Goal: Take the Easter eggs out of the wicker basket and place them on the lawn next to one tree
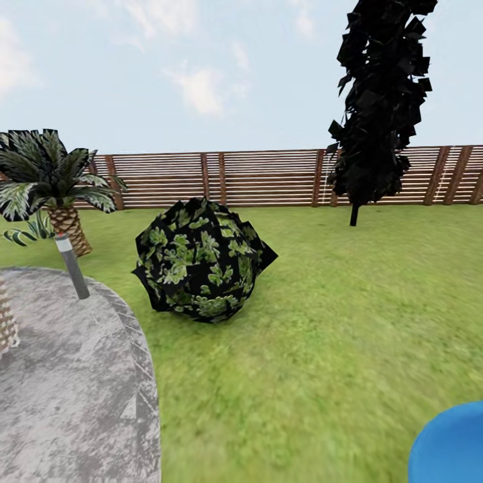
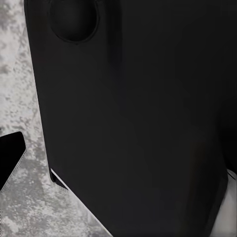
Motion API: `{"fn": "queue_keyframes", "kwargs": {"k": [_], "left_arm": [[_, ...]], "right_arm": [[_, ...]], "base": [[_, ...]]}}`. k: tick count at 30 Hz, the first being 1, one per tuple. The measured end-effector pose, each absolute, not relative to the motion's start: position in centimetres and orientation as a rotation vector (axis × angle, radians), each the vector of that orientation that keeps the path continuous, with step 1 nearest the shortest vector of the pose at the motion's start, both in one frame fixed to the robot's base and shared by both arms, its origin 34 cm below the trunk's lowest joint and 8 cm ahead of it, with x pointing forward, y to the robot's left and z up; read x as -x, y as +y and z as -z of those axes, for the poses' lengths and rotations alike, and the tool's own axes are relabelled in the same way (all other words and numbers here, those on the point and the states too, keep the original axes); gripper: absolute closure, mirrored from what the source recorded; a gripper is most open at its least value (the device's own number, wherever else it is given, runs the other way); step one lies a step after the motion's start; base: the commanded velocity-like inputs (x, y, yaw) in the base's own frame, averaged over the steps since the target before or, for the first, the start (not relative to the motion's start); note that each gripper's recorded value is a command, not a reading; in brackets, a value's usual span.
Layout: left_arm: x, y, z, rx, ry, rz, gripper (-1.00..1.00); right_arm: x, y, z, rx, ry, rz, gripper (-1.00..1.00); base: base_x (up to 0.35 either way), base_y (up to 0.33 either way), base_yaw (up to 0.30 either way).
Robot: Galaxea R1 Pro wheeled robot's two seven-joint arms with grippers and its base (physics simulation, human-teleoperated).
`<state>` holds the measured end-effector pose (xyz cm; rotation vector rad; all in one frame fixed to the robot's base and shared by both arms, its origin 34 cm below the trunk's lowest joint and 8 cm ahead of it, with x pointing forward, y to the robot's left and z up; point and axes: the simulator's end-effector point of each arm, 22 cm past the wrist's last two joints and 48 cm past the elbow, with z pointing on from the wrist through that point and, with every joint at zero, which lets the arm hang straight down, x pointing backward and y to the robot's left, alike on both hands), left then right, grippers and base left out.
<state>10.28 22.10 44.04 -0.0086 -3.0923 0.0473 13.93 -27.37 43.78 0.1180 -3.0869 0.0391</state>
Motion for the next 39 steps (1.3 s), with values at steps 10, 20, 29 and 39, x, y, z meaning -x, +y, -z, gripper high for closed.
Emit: {"fn": "queue_keyframes", "kwargs": {"k": [10, 20, 29, 39], "left_arm": [[-10.23, 22.1, -44.05, 0.008, -3.092, -0.047, -1.0], [-10.25, 22.1, -44.04, 0.009, -3.092, -0.047, -1.0], [-10.22, 22.1, -44.05, 0.007, -3.092, -0.047, -1.0], [-10.21, 22.1, -44.05, 0.008, -3.091, -0.047, -1.0]], "right_arm": [[-13.92, -27.36, -43.78, -0.118, -3.087, -0.038, -1.0], [-13.91, -27.35, -43.78, -0.119, -3.087, -0.038, -1.0], [-13.9, -27.24, -43.78, -0.12, -3.086, -0.035, -1.0], [-13.89, -27.23, -43.78, -0.12, -3.086, -0.035, -1.0]], "base": [[0.329, 0.0, 0.0], [0.329, 0.0, 0.0], [0.329, 0.0, 0.0], [0.329, 0.0, -0.008]]}}
